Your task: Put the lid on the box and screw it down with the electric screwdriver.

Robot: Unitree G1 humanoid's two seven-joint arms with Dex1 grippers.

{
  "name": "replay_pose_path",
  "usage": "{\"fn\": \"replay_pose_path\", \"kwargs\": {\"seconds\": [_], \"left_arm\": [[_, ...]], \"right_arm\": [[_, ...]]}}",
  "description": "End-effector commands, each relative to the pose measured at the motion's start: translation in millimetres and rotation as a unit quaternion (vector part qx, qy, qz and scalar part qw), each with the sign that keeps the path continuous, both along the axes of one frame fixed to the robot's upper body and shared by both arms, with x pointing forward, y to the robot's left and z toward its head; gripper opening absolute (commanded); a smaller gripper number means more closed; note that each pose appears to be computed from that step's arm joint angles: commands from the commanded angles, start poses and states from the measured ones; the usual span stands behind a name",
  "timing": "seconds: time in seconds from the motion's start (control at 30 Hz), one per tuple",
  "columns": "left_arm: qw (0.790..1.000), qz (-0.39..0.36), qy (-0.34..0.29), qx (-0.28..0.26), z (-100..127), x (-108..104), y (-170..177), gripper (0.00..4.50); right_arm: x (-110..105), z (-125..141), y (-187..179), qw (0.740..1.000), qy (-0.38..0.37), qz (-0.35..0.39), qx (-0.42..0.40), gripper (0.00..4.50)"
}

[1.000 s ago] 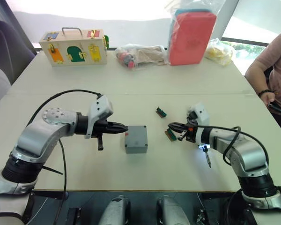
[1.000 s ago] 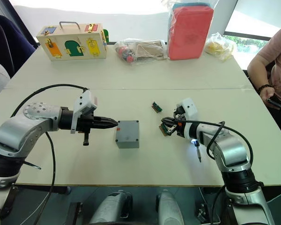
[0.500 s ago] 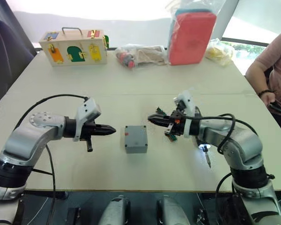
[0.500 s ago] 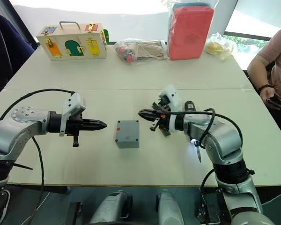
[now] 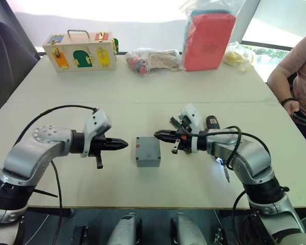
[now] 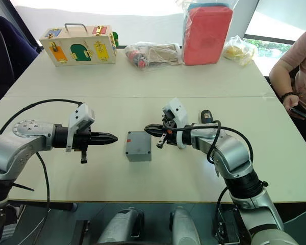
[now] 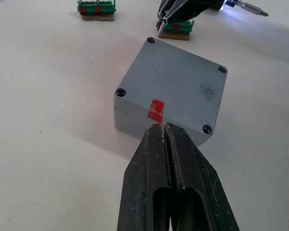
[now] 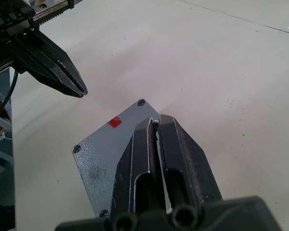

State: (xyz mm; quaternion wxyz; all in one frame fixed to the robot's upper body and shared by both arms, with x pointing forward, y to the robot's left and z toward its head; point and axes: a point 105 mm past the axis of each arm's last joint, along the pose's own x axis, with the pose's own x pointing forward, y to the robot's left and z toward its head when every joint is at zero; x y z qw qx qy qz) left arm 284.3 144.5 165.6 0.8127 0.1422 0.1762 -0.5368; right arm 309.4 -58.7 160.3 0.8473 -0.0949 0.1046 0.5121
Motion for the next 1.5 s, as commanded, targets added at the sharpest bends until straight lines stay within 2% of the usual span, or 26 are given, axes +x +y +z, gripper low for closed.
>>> {"fn": "replay_pose_path", "kwargs": {"seconds": [0.03, 0.6, 1.3, 1.5], "left_arm": [[1.000, -0.002, -0.021, -0.005, 10.1, -2.0, -1.0, 0.00], [1.000, 0.001, -0.024, -0.004, 9.8, 0.3, -1.1, 0.00], [1.000, 0.000, -0.027, -0.004, 7.4, 1.3, -2.1, 0.00], [1.000, -0.002, -0.029, -0.004, 7.8, 1.3, -2.8, 0.00]], "right_arm": [[0.9, 4.8, 0.5, 1.000, -0.018, 0.004, 0.003, 0.07], [5.8, -9.1, -3.5, 1.000, -0.014, -0.010, -0.013, 0.07], [12.3, -3.2, -11.7, 0.999, -0.013, -0.031, 0.001, 0.07], [7.4, -8.3, -8.2, 1.000, -0.003, -0.019, -0.003, 0.07]]}}
